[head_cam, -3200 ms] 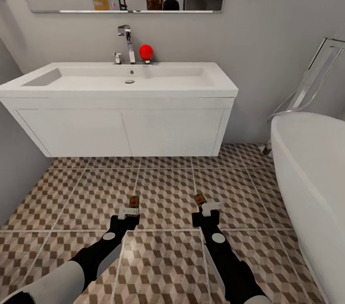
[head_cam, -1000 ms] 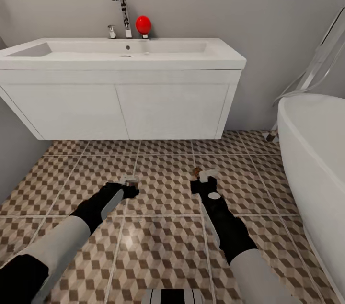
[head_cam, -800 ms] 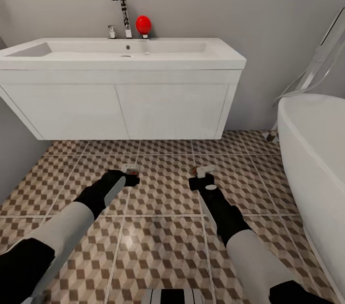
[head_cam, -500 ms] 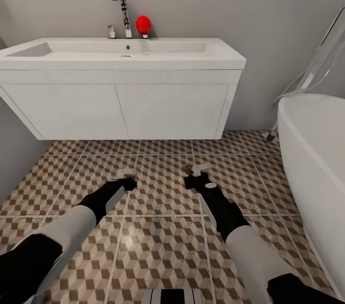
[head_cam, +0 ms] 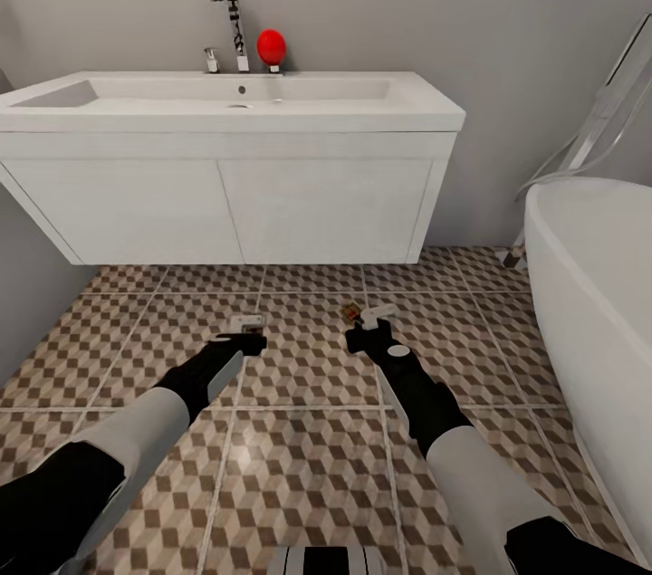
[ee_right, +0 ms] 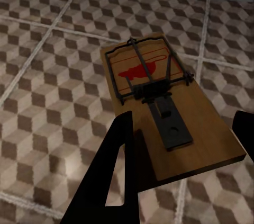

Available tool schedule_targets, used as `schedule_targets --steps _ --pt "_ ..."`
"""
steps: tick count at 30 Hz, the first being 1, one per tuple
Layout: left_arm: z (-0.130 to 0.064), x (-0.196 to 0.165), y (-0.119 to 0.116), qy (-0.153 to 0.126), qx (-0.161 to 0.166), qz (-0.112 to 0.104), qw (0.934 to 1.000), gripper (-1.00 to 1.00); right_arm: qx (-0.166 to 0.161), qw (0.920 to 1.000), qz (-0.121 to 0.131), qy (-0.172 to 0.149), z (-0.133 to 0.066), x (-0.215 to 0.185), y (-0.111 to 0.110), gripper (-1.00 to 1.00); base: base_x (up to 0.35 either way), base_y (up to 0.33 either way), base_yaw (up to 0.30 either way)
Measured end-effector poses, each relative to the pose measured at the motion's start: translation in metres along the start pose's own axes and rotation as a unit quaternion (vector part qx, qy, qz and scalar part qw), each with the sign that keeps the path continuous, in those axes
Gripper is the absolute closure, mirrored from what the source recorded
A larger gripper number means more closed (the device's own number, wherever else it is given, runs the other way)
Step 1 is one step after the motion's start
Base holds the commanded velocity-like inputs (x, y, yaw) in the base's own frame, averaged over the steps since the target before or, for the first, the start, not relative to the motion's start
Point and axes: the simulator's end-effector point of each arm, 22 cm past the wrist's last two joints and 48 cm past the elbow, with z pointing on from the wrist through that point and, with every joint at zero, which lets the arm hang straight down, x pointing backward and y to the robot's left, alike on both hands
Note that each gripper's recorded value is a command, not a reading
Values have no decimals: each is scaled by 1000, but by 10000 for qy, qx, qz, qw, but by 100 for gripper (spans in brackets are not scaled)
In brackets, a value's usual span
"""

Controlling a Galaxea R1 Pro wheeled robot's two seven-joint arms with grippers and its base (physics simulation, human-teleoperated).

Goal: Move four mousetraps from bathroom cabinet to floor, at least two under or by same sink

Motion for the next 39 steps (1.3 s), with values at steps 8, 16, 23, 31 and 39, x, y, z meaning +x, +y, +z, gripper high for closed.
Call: schedule_targets --steps 8,16,23,31,39 --pt "8 11 -5 63 31 5 10000 100 44 9999 -5 -101 4 -2 -6 100 0 0 0" --pt "26 38 -7 283 41 33 9996 100 53 9999 25 106 17 28 -12 100 0 0 0" --pt "41 63 -6 478 27 63 9988 100 28 9995 66 295 28 54 -11 100 0 0 0" --pt "56 87 -8 656 49 76 9978 100 -12 9986 117 512 39 85 -9 100 0 0 0" --pt "68 93 -26 603 221 214 9977 100 -51 9972 162 721 49 115 -6 100 0 0 0"
